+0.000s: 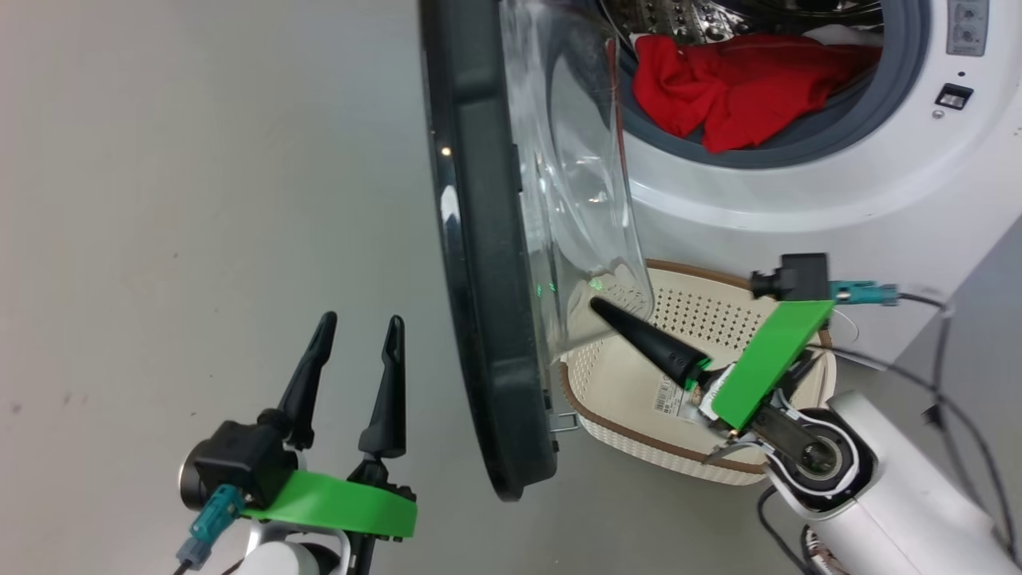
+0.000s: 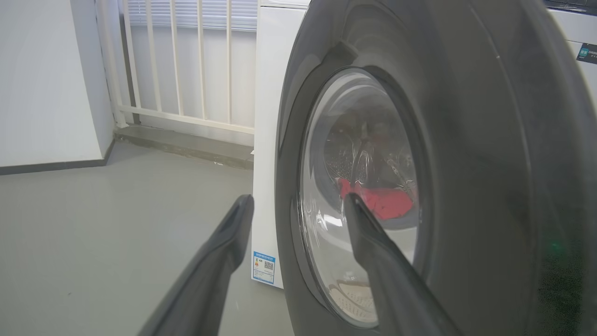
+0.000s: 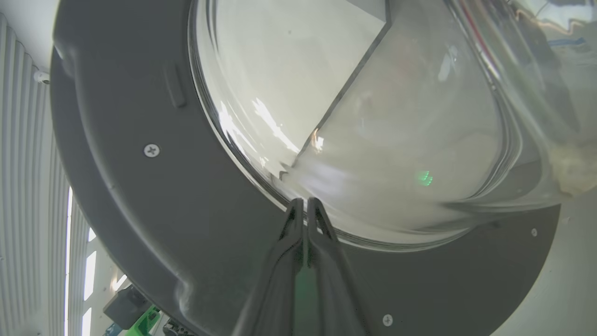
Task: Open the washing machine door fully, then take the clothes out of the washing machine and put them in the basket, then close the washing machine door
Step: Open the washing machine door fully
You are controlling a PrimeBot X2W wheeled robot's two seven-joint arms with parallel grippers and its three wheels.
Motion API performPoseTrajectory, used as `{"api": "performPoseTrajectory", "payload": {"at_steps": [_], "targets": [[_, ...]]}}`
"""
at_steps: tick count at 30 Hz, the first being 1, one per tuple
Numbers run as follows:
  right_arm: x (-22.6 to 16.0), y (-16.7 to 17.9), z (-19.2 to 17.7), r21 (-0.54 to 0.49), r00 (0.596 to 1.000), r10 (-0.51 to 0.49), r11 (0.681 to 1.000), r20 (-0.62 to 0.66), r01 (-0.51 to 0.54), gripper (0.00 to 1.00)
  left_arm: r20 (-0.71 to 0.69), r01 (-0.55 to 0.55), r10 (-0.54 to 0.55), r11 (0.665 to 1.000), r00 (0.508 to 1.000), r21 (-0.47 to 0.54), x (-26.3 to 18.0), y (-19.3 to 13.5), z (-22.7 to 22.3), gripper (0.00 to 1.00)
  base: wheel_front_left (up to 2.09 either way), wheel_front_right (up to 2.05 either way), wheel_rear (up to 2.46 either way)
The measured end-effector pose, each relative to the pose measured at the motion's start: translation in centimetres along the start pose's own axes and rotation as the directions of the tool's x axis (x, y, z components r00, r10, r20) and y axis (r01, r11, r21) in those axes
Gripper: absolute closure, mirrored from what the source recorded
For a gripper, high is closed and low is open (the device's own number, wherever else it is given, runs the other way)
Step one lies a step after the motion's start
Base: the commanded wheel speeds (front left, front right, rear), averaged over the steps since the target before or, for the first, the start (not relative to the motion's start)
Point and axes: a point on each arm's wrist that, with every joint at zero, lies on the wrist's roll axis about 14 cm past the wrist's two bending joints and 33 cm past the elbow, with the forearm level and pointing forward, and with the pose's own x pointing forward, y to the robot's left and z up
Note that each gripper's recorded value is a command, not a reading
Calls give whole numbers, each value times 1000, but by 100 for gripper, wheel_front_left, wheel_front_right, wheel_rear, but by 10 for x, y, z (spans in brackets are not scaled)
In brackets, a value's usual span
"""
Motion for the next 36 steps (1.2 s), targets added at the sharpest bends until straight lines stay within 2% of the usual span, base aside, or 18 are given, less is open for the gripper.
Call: {"api": "performPoseTrajectory", "payload": {"at_steps": [4,8,10,15,21,23,27,28,32,36], "targets": [[-9,-4,24,-184,993,-36,981,116,57,0,-1,9,-9,1000,1000,-4,2,-3,-1,0,0,0,0],[-18,-1,46,-381,972,-34,916,231,123,0,10,15,-15,1000,1000,-10,2,-3,2,0,0,0,0],[-24,0,54,-476,957,-23,864,288,164,0,20,14,-14,1000,1000,-13,2,-3,5,0,0,0,0],[-46,-6,73,-646,908,-7,701,419,303,0,21,9,-9,1000,1000,-10,-4,-1,6,0,0,0,0],[-65,-6,83,-714,844,35,551,536,431,0,39,9,-9,1000,999,-10,-7,2,12,0,0,0,0],[-72,-6,85,-737,830,39,485,557,471,0,40,5,-5,1000,999,-10,-9,3,12,0,0,0,0],[-86,-9,85,-747,801,34,387,598,541,0,51,1,0,1000,999,-11,-10,5,16,0,0,0,0],[-89,-11,85,-745,795,29,371,606,554,0,54,-1,1,1000,999,-11,-10,5,17,0,0,0,0],[-103,-18,80,-732,778,5,341,629,590,0,64,-5,6,1000,998,-13,-12,7,20,0,0,0,0],[-111,-25,72,-727,777,-22,336,629,598,0,59,-11,12,1000,998,-15,-14,9,19,0,0,0,0]]}}
